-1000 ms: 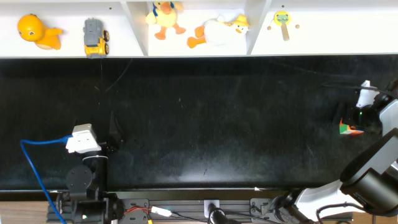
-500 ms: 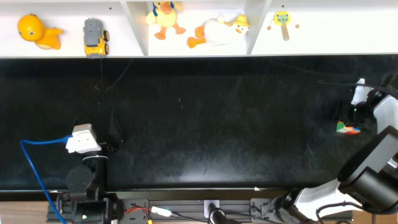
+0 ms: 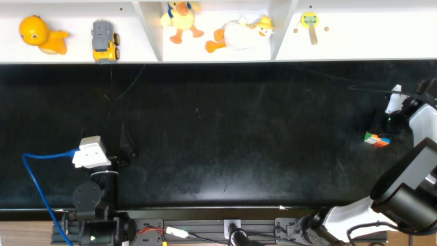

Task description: Store Toys

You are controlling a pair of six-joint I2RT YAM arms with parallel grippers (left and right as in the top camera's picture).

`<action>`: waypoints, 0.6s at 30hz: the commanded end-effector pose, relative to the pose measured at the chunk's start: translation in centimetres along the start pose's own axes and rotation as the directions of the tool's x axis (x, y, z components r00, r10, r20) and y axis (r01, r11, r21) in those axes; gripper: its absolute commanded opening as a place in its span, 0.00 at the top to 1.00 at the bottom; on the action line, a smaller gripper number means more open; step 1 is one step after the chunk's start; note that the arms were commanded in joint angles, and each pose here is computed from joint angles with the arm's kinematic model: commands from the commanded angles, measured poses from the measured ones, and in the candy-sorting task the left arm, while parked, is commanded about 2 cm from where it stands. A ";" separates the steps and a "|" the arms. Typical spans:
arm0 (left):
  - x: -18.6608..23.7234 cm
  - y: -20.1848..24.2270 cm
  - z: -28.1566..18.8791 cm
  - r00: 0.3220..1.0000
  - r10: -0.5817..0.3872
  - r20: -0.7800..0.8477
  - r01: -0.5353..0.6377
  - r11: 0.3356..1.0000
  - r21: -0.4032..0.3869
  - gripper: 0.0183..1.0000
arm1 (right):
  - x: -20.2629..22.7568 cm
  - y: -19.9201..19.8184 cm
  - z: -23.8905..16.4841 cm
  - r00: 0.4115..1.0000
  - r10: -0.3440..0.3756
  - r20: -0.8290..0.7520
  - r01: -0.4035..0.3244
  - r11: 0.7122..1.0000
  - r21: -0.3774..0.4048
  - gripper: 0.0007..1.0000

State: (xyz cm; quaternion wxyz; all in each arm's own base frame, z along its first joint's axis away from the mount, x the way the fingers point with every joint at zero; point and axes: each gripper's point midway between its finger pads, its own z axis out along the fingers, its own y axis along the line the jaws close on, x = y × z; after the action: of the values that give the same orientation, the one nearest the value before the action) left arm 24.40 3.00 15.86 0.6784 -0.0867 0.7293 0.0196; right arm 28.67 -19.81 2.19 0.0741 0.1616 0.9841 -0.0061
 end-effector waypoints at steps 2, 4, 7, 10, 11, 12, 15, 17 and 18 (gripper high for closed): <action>0.1 -0.2 0.0 1.000 0.020 0.004 -0.020 1.000 0.014 0.00 | 0.8 1.9 1.3 0.999 0.015 -0.035 -0.018 0.996 -0.089 0.57; 0.1 -0.2 0.0 1.000 0.020 0.004 -0.020 1.000 0.014 0.00 | 0.7 2.0 1.1 0.999 0.015 -0.030 -0.017 0.996 -0.091 0.58; 0.1 -0.2 0.0 1.000 0.021 0.004 -0.021 1.000 0.014 0.00 | 0.6 2.0 0.8 1.000 0.015 -0.020 -0.017 0.996 -0.092 0.61; 0.1 -0.2 0.0 1.000 0.020 0.004 -0.020 1.000 0.014 0.00 | 0.4 2.0 0.4 1.000 0.022 -0.008 -0.022 0.996 -0.088 0.64; 0.1 -0.2 0.0 1.000 0.020 0.004 -0.020 1.000 0.014 0.00 | 0.3 1.9 0.3 1.000 0.023 -0.003 -0.023 0.996 -0.086 0.64; 0.1 -0.2 0.0 1.000 0.021 0.004 -0.021 1.000 0.014 0.00 | 0.3 1.9 0.1 1.000 0.025 0.001 -0.025 0.996 -0.085 0.65; 0.1 -0.2 0.0 1.000 0.020 0.004 -0.020 1.000 0.014 0.00 | 0.1 2.0 -0.5 0.999 0.028 0.016 -0.026 0.996 -0.085 0.65; 0.1 -0.2 0.0 1.000 0.020 0.004 -0.020 1.000 0.014 0.00 | 0.0 2.0 -1.2 0.999 0.034 0.031 -0.031 0.996 -0.082 0.66; 0.1 -0.2 0.0 1.000 0.021 0.004 -0.021 1.000 0.014 0.00 | -0.1 2.1 -1.7 0.998 0.037 0.042 -0.034 0.996 -0.080 0.66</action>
State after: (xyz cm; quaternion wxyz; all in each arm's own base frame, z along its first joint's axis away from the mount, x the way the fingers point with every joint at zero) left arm 24.40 3.00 15.86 0.6784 -0.0867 0.7293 0.0196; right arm 28.75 -18.93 2.59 0.0799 0.1747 0.9812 0.0164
